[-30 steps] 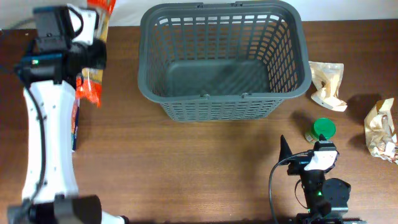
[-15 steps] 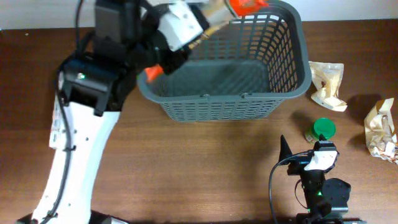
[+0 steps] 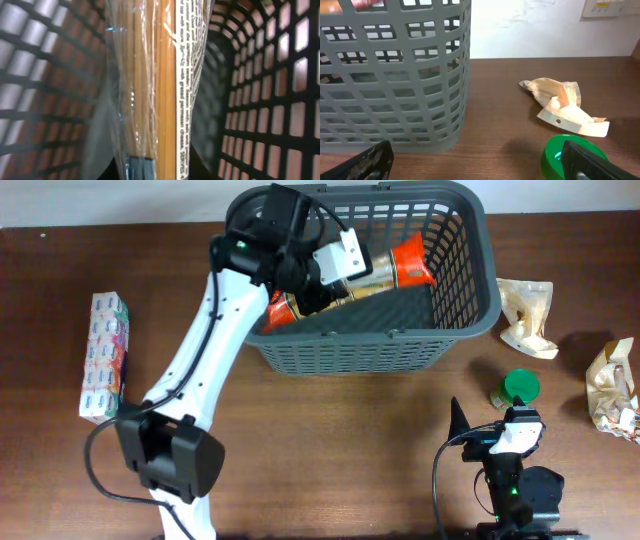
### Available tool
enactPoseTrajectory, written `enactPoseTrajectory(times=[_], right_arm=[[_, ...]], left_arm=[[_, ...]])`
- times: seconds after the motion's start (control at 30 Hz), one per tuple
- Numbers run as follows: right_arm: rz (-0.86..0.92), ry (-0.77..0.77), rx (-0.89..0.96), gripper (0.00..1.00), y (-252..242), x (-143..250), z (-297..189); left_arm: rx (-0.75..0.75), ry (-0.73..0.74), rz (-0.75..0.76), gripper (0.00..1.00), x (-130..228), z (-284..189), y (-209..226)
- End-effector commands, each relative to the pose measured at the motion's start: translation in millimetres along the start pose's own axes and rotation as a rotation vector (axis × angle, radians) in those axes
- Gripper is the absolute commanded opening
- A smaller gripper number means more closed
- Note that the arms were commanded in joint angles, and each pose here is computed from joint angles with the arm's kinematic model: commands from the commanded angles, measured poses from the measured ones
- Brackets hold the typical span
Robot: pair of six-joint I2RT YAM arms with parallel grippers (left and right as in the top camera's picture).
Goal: Pack container
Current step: 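Lift the spaghetti package with the left gripper over the basket, then release the spaghetti into the basket and withdraw the left gripper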
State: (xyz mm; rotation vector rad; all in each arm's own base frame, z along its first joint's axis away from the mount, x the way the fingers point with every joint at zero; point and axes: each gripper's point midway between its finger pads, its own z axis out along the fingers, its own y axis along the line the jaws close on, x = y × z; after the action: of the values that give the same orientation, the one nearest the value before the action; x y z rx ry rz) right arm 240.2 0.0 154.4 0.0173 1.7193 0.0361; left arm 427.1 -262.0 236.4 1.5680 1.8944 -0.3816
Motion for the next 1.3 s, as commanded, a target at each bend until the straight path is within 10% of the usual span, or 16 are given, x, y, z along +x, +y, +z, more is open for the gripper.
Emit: enactPoseTrajectory(times=[0.0,0.27,0.43,0.5,0.77,0.93,1.27], right_arm=[[0.007,0.000,-0.001,0.99,-0.4,1.9,0.2],[0.007,0.000,-0.001,0.99,-0.4,1.9,0.2],[0.007,0.000,-0.002,0.99,-0.3,1.8,0.2],[0.007,0.001,-0.001,0.99,-0.4,2.0,0.2],[0.007,0.000,-0.001,0.99,-0.4,1.9,0.2],[0.007,0.000,-0.001,0.99,-0.4,1.9,0.2],[0.007,0.000,-0.001,0.99,-0.4,1.9,0.2]], left_arm=[[0.110,-0.038,0.101,0.02,-18.6,9.9,-30.1],[0.134,-0.005,0.102,0.02,-13.6,27.9,-36.3],[0.095,0.042,0.103,0.92,-5.8,28.5,-29.3],[0.088,0.038,0.073,0.99,-7.3,28.6,-27.7],[-0.125,0.016,-0.065,0.99,-37.4,-5.7,14.2],[-0.577,-0.095,-0.299,1.00,-82.8,-128.2,78.9],[-1.040,0.259,-1.179,0.99,126.7,-255.8,101.3]])
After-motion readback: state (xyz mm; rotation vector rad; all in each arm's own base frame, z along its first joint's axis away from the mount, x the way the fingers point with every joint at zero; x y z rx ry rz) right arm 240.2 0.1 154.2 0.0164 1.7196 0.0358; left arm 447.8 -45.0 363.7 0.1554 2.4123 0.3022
